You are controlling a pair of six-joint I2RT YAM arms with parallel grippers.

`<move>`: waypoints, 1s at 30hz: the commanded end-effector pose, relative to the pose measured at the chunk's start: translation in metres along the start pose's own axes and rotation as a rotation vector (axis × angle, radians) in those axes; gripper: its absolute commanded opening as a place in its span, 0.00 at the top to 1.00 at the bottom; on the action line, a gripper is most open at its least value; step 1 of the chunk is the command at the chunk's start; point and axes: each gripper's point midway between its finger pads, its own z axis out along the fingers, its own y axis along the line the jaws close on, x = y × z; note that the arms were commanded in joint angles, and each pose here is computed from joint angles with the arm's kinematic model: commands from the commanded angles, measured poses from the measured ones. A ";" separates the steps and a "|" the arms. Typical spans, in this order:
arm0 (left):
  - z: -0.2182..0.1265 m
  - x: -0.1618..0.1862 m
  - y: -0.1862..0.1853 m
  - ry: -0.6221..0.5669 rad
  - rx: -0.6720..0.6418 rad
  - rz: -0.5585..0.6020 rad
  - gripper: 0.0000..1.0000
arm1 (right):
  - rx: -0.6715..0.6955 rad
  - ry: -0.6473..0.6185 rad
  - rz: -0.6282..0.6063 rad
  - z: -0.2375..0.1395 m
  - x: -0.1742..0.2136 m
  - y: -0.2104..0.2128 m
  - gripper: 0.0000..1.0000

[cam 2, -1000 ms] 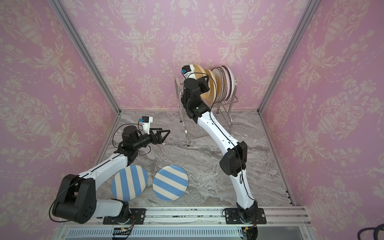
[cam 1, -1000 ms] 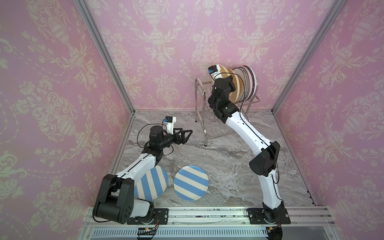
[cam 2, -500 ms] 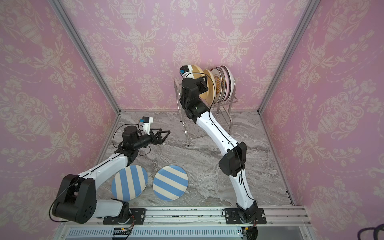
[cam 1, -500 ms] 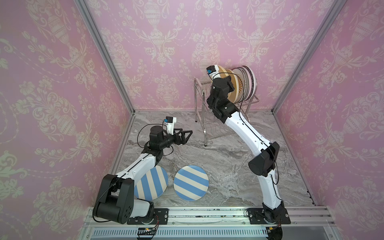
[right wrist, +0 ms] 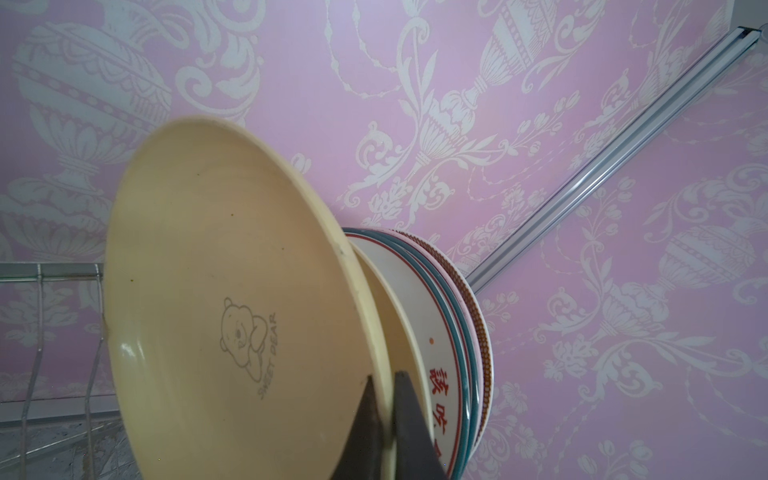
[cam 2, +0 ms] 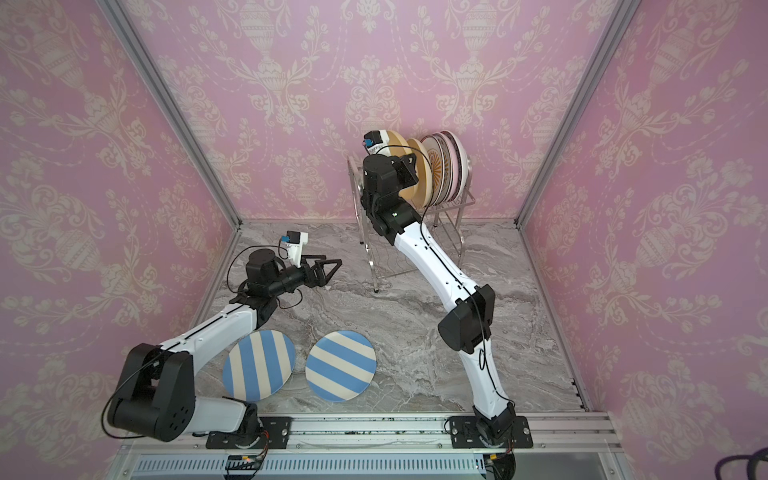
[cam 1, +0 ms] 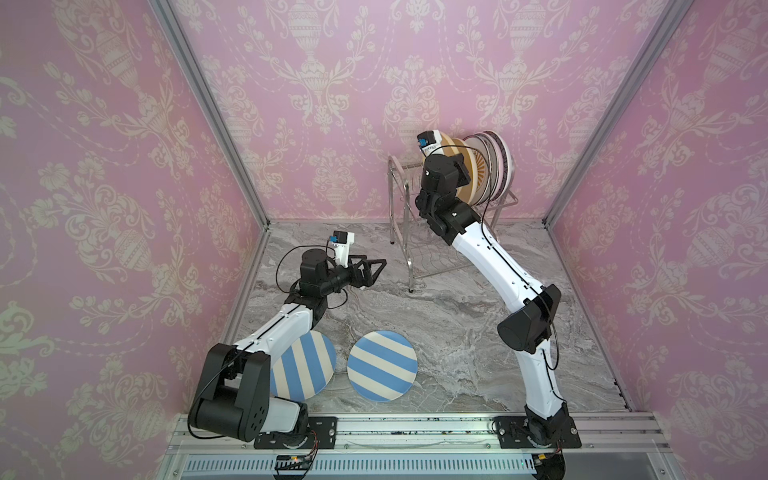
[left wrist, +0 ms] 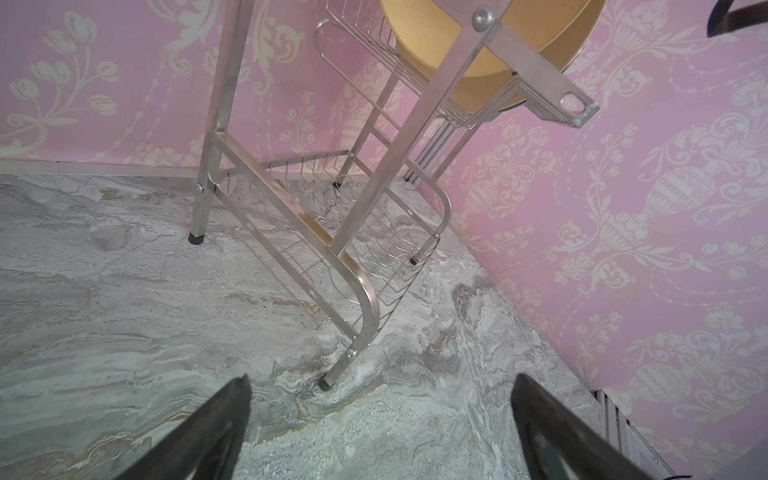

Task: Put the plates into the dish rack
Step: 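Lower the yellow plate into the rack slot beside the cream plate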

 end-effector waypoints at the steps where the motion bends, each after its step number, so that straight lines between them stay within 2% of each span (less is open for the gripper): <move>1: 0.009 -0.014 -0.008 -0.021 0.055 0.030 0.01 | -0.124 -0.026 -0.001 -0.008 0.000 0.025 0.92; 9: 0.032 -0.014 -0.015 0.005 0.104 0.061 0.01 | -0.192 -0.015 0.012 -0.013 0.005 0.030 0.92; 23: 0.075 -0.019 -0.009 0.062 0.074 0.230 0.01 | -0.307 -0.008 0.085 -0.025 0.005 0.026 0.94; 30: 0.085 -0.017 -0.009 0.073 0.084 0.244 0.01 | -0.325 0.003 0.111 -0.027 0.008 0.025 0.94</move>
